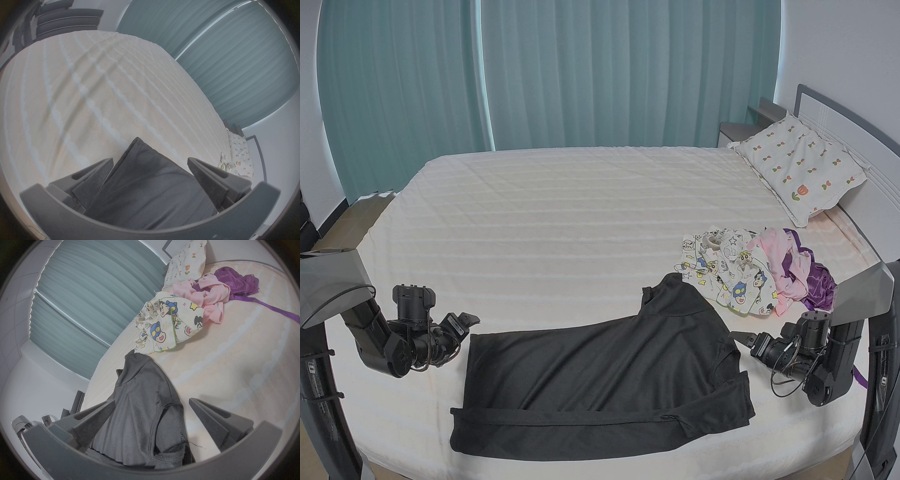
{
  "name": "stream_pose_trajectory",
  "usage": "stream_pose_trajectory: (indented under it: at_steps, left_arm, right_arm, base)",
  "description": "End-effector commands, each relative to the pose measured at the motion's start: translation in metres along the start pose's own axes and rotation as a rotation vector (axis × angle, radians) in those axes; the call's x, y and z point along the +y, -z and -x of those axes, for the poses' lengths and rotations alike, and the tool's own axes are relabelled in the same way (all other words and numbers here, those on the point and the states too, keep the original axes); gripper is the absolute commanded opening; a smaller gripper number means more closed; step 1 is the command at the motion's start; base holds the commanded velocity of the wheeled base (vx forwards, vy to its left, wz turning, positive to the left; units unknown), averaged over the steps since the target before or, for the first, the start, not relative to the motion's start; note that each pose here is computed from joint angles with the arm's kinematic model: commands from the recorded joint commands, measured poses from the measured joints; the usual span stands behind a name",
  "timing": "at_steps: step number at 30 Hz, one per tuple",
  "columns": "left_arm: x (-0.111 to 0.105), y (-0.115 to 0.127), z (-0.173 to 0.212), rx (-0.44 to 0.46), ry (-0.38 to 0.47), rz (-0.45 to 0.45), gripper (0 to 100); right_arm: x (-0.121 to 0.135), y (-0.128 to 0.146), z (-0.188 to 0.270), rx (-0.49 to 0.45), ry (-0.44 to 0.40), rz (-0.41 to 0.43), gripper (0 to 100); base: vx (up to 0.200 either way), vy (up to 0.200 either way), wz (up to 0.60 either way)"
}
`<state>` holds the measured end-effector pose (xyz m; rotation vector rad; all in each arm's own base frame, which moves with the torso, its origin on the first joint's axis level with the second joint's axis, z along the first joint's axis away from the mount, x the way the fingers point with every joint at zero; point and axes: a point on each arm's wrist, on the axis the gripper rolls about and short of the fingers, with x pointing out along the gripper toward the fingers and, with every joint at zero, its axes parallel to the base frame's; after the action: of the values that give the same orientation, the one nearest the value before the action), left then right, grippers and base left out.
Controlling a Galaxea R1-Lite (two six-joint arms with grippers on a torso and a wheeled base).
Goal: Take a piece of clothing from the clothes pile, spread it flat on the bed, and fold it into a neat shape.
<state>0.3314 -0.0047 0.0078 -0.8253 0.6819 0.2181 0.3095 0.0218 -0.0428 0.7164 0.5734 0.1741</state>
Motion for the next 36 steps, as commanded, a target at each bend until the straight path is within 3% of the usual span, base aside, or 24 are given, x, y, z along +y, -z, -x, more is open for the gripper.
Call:
stream_pose_trajectory:
  at_steps: [1,3,10,17,32,33,36]
  left_arm:
    - [0.000,0.006,-0.016,0.025,-0.005,-0.031,100]
    - [0.003,0.009,-0.030,0.031,-0.013,-0.104,100]
    - [0.005,0.011,-0.047,0.035,-0.020,-0.221,100]
    - [0.000,0.003,-0.074,-0.031,-0.028,-0.230,100]
    - [0.002,0.012,-0.081,-0.008,-0.031,-0.275,100]
    - [0.002,0.011,-0.081,-0.010,-0.029,-0.275,0]
    - [0.002,0.011,-0.081,-0.014,-0.029,-0.273,0]
  right_arm:
    - [0.001,0.000,0.000,-0.004,-0.008,0.005,100]
    - [0.001,0.000,0.000,-0.004,-0.008,0.005,100]
    - [0.001,-0.001,0.000,-0.006,-0.008,0.005,100]
    - [0.002,0.001,0.000,-0.002,-0.008,0.005,100]
    - [0.004,0.002,-0.001,0.004,-0.014,0.009,100]
    - [0.004,0.002,-0.001,0.003,-0.015,0.009,100]
    - [0.004,0.002,-0.001,0.003,-0.015,0.011,100]
  base:
    - [0.000,0.000,0.00]
    - [0.000,0.000,0.00]
    - [0.000,0.000,0.00]
    - [0.000,0.000,0.00]
    - [0.000,0.000,0.00]
    - [0.000,0.000,0.00]
    - [0.000,0.000,0.00]
